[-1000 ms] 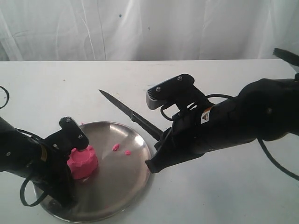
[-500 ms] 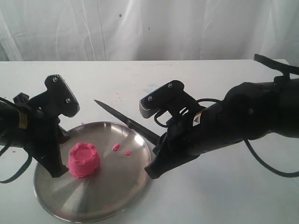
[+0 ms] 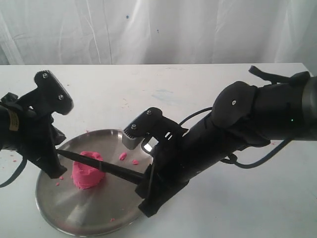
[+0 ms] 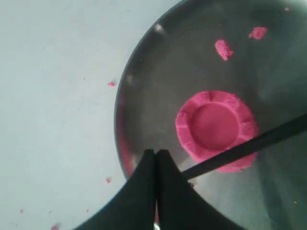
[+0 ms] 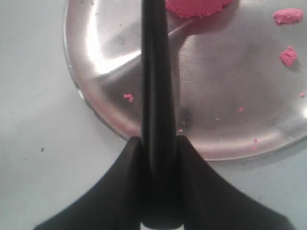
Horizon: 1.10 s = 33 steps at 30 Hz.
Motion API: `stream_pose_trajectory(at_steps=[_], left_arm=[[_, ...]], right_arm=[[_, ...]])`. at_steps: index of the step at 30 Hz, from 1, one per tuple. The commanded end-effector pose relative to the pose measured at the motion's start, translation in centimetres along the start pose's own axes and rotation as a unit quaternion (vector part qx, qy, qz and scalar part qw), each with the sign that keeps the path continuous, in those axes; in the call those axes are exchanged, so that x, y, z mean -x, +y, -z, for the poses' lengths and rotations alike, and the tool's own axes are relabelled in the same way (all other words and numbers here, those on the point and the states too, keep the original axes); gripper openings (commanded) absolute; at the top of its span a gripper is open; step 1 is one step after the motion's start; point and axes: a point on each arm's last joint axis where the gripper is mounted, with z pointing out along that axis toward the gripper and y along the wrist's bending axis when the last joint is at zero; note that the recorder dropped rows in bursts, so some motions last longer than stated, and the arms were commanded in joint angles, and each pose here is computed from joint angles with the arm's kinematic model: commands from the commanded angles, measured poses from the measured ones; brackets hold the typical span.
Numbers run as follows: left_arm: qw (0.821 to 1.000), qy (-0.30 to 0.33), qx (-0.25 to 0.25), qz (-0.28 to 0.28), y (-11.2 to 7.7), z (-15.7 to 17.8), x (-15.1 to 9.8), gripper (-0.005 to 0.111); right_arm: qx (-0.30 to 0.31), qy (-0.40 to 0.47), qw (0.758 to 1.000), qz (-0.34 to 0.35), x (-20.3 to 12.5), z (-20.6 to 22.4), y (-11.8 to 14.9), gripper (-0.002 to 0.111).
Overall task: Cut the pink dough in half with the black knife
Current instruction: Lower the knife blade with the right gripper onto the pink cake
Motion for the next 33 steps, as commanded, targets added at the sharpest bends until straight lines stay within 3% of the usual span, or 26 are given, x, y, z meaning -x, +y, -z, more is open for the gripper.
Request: stream_pose_trajectory(at_steps=[1,5,17,22,33], left_arm=[[0.99,0.015,0.021,0.136,1.8,-1.1,-1.1,0.0],[0.979,0.003,0.025,0.203,2.1,-1.4,-1.1,0.0],[0.977,-0.012,0.014,0.211,1.9,-3.2,-0.8,0.0],[0.967,-0.053,0.015,0.251,2.0,-3.3,-0.1,0.0],[0.963,-0.031,0.007,0.266,1.7,-4.5,-0.6,0.0]], right_arm=[[0.004,0.001,1.0,0.03,0.1,-0.3,0.0,0.0],[-0.025,-0.012,0.999,0.032,0.3,-0.3,-0.6,0.0],[-0.032,0.001,0.999,0.025,-0.1,-1.5,-1.2,0.0],[-0.041,0.0,0.999,0.025,-0.2,-1.7,-1.4,0.0],[-0.057,0.002,0.998,0.021,-0.4,-2.3,-2.0,0.0]])
